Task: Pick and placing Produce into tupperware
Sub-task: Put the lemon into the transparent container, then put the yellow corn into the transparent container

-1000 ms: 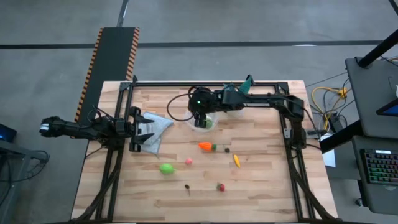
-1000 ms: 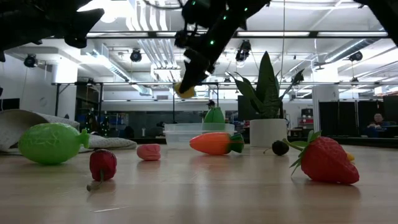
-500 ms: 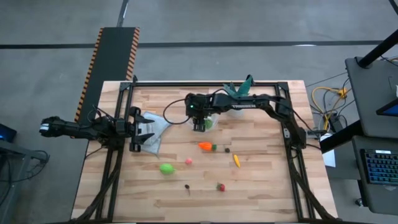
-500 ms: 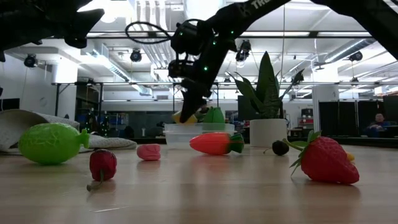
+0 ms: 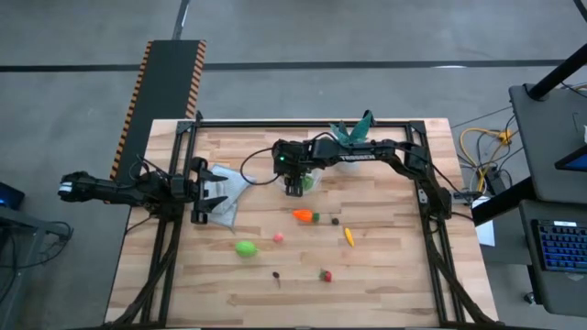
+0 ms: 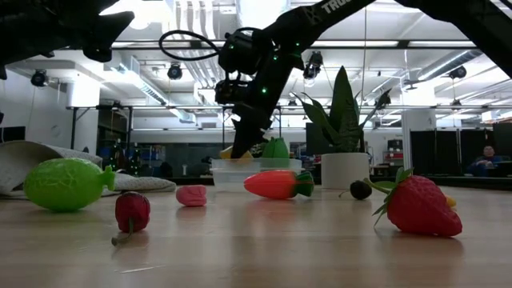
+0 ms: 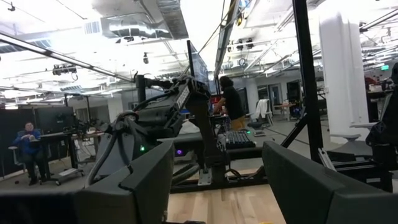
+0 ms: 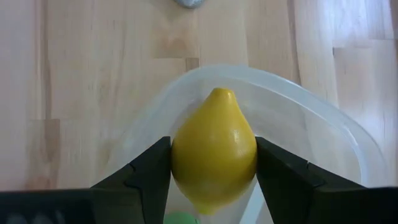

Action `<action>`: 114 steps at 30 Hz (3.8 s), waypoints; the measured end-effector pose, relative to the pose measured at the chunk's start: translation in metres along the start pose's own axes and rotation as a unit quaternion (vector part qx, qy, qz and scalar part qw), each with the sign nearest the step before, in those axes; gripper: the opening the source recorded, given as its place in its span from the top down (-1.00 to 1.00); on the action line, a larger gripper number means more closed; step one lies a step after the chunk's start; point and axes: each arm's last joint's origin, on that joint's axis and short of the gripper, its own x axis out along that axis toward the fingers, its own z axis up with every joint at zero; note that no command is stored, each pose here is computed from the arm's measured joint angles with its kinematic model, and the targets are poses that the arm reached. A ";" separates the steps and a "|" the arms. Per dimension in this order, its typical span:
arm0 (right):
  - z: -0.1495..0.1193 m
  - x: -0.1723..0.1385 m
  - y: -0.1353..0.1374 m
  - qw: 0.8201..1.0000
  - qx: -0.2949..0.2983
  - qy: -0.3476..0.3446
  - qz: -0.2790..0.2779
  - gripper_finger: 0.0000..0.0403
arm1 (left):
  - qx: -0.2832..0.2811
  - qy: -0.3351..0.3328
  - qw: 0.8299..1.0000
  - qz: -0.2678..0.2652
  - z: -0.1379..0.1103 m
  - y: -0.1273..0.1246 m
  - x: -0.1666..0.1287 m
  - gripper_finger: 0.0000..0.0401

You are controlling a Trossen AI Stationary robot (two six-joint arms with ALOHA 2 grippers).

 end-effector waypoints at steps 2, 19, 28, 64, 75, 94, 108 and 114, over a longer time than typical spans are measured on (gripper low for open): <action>0.000 0.000 0.001 1.000 0.001 -0.003 0.014 -0.06 | 0.000 0.000 1.000 0.000 0.000 0.000 0.000 -0.15; 0.003 -0.005 0.001 1.000 0.004 -0.010 0.020 -0.16 | 0.000 0.000 1.000 0.000 0.000 0.000 0.000 -0.15; 0.013 -0.055 -0.003 0.999 0.004 -0.044 0.013 -0.15 | 0.000 0.000 1.000 0.000 0.000 0.000 0.000 -0.15; -0.140 -0.209 0.139 0.970 0.227 0.073 -0.037 -0.13 | 0.000 0.010 1.000 -0.002 -0.005 -0.001 -0.001 -0.15; -0.167 -0.142 0.157 0.923 0.363 0.106 -0.072 -0.13 | -0.001 0.009 1.000 -0.002 -0.005 -0.001 -0.001 -0.15; -0.165 -0.063 0.195 0.916 0.351 0.177 -0.076 -0.13 | -0.002 0.010 1.000 -0.002 -0.006 -0.001 -0.001 -0.15; -0.165 -0.056 0.202 0.919 0.343 0.178 -0.081 -0.10 | -0.002 0.011 1.000 -0.001 -0.006 -0.001 -0.001 -0.15; -0.167 -0.055 0.202 0.919 0.342 0.178 -0.081 0.02 | -0.002 0.011 1.000 -0.002 -0.006 -0.001 -0.001 -0.15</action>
